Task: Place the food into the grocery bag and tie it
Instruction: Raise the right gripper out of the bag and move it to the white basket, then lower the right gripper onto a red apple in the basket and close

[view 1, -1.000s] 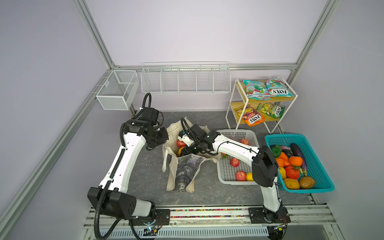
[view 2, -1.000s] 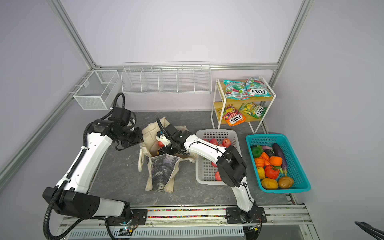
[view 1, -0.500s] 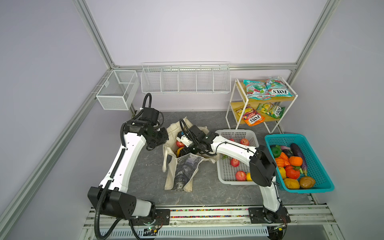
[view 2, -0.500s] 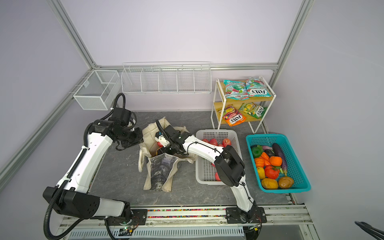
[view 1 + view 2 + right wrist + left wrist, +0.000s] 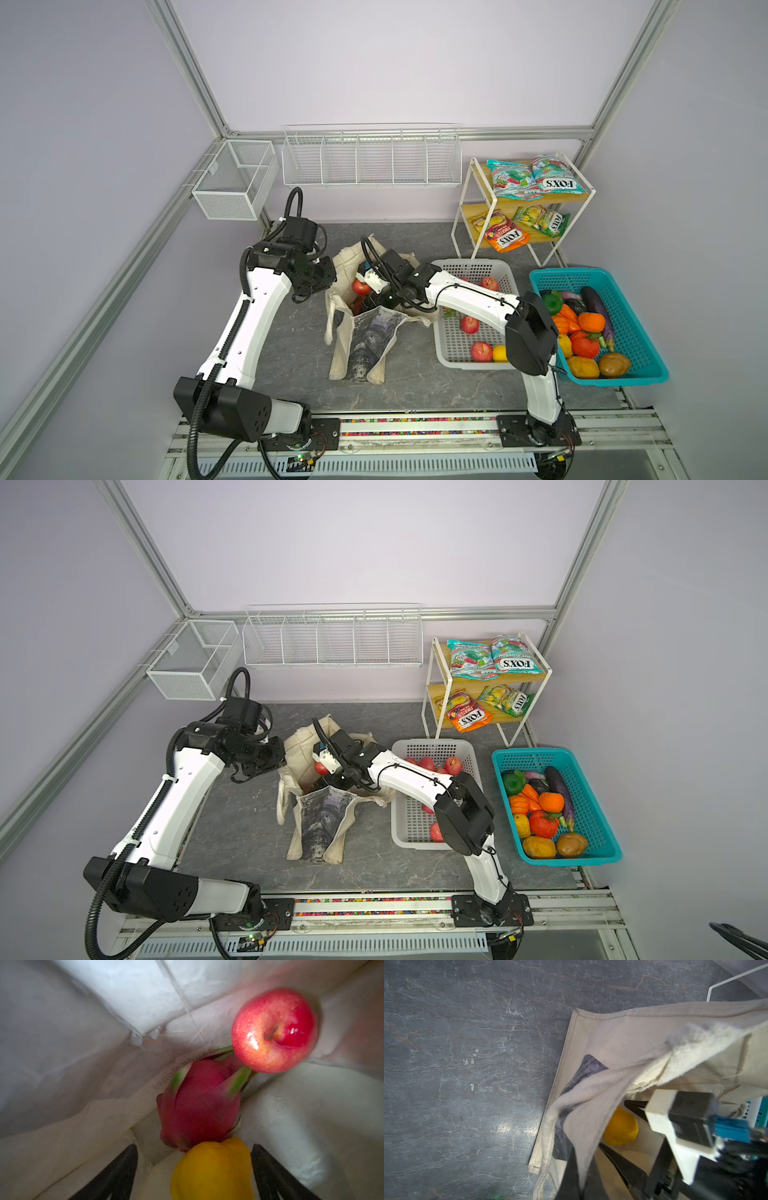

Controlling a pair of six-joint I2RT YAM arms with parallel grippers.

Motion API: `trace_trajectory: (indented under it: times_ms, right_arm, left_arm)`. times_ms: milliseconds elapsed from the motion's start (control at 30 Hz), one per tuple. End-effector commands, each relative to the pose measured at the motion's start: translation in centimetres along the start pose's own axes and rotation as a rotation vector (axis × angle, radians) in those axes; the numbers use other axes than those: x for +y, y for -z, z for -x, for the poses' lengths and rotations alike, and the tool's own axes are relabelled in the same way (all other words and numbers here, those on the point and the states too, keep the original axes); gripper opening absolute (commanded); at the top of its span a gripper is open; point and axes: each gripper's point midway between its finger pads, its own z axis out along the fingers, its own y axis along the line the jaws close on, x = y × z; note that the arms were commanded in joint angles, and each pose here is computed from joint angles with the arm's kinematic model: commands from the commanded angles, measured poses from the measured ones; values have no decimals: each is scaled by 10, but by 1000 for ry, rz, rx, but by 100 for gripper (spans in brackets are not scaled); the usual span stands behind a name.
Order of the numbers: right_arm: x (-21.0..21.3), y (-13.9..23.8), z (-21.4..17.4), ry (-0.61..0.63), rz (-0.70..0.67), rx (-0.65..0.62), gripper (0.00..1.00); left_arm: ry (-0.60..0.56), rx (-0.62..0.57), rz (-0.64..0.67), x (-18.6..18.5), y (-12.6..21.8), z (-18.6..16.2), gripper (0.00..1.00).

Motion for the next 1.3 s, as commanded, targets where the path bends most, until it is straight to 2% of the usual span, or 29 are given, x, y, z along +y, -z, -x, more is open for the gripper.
trace_trajectory:
  times_ms: [0,233,433,533,633,733,833,933,1067,1167,1267]
  right_arm:
    - [16,61,37,77,-32,-128,88]
    - [20,124,66,119,-115,-215,88]
    - [20,169,77,140,-186,-274,88]
    - [7,194,74,135,-287,-301,88]
    - [-22,217,63,94,-459,-321,88]
    - [-57,238,36,44,-634,-334,88]
    - [-87,254,2,-48,-730,-348,88]
    - [-111,259,-35,-184,-736,-355,88]
    - [-142,247,-90,-408,-699,-297,92]
    - [-154,228,-128,-552,-658,-176,95]
    - [-155,209,-159,-628,-622,-11,96]
  left_arm:
    - [-7,-21,17,7,3,-3,0]
    - [10,-25,37,14,3,-9,0]
    - [19,-20,40,16,3,-12,0]
    - [20,-18,45,17,3,-13,0]
    - [24,-18,47,17,3,-13,0]
    - [29,-16,48,17,2,-13,0]
    - [32,-12,50,18,0,-14,0]
    - [32,-10,54,18,-1,-13,0]
    - [36,1,57,18,-4,-13,0]
    - [39,9,55,17,-7,-12,0]
    - [43,17,55,16,-8,-11,0]
